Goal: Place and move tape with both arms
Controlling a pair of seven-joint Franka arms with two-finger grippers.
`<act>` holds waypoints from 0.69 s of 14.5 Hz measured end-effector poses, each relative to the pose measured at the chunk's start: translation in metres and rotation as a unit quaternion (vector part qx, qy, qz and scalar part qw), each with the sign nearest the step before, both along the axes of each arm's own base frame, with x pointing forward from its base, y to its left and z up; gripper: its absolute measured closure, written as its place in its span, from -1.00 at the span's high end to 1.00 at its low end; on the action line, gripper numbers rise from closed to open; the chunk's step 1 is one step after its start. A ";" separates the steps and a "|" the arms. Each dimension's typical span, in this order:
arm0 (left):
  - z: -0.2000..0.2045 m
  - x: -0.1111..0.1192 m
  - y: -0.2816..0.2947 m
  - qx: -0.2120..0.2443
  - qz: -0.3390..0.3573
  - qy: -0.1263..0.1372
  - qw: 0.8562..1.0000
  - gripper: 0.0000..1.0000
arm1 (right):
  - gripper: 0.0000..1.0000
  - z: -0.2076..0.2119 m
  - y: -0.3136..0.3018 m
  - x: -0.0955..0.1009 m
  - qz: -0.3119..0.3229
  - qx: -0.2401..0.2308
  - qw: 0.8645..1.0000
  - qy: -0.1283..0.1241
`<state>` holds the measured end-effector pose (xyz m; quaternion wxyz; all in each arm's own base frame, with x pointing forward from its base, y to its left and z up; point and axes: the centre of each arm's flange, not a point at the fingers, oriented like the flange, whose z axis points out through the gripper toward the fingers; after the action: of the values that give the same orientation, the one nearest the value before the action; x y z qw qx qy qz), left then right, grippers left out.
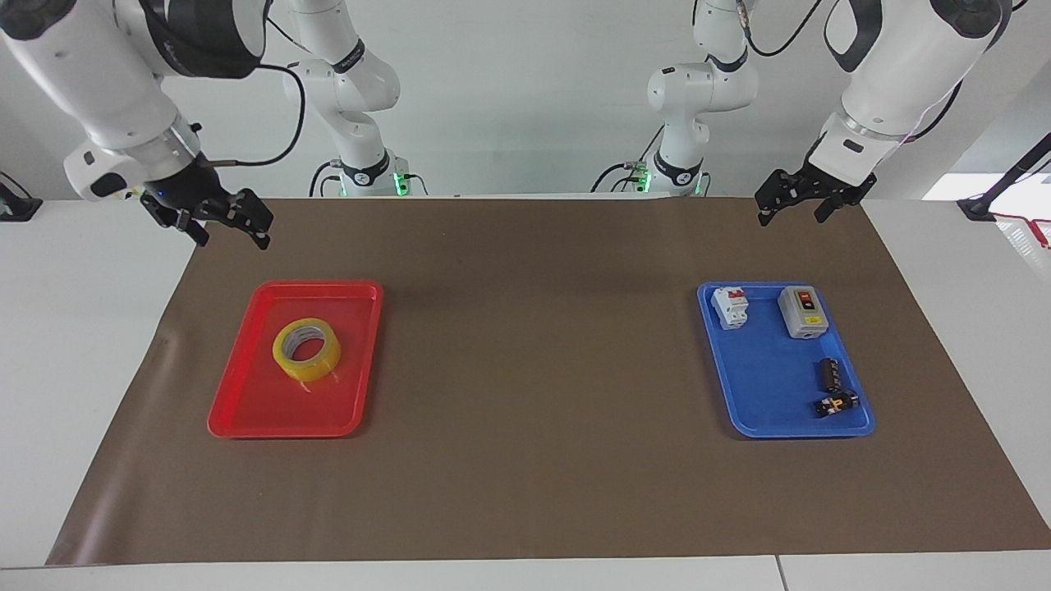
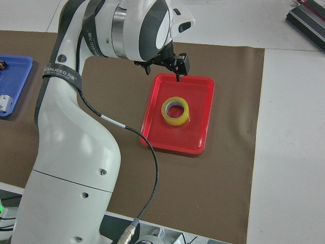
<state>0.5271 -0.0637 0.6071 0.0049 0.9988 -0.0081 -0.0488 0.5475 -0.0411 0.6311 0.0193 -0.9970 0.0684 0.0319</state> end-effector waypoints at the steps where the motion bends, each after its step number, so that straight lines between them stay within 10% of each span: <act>1: 0.000 0.000 0.000 0.000 0.000 0.000 1.000 1.00 | 1.00 0.013 0.000 -0.007 -0.003 0.000 1.000 -0.001; 10: 0.000 0.000 0.000 0.000 0.000 0.000 1.000 1.00 | 1.00 -0.010 0.009 -0.025 0.003 -0.027 1.000 -0.009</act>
<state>0.5271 -0.0637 0.6071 0.0049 0.9988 -0.0081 -0.0488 0.5222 -0.0323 0.6216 -0.0067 -0.9975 0.0664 0.0215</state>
